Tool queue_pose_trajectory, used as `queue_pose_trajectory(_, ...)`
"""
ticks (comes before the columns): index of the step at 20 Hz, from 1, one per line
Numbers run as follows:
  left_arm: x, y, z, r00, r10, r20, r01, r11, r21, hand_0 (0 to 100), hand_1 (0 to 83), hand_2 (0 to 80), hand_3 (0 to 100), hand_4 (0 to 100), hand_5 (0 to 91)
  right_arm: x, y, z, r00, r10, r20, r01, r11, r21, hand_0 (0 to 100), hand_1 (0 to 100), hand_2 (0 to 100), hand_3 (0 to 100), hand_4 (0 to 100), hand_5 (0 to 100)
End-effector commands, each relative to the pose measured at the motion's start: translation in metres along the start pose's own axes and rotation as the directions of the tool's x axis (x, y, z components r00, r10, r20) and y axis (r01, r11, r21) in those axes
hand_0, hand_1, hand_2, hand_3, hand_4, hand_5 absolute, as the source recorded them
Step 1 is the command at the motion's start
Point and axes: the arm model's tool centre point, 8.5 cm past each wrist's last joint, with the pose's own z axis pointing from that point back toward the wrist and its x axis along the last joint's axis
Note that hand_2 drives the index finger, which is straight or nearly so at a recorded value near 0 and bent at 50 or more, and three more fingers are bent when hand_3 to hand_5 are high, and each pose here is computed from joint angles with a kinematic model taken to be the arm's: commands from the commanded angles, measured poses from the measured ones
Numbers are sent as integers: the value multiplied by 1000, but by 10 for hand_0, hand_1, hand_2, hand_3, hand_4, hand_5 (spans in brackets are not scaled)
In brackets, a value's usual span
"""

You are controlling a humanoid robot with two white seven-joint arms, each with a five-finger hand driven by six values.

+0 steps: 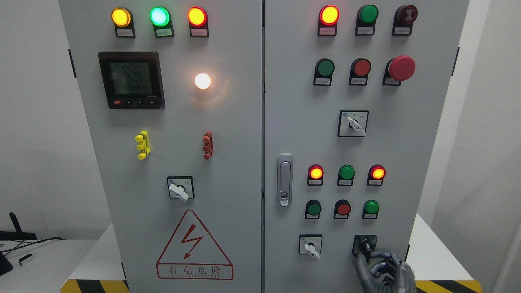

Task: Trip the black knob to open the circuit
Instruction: 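Close the right hand's fingers around the black rotary knob, then twist the black knob with the right hand to the other position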

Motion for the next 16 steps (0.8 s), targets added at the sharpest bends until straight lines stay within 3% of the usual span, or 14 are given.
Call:
queue_pose_trajectory(1,0,0,0,1000,-30,2,30,1000,-5,120,389,0,0,0,0,1,2,0,1000,-3,3,3,1000,4,345,693,544,854,860,980)
queue_pose_trajectory(16,0,-1,0,1000,-30,2,30,1000,-6,120,389,0,0,0,0,-1,8,2,1000,5,-11,-4,1000,24,332,690,552,861,863,981)
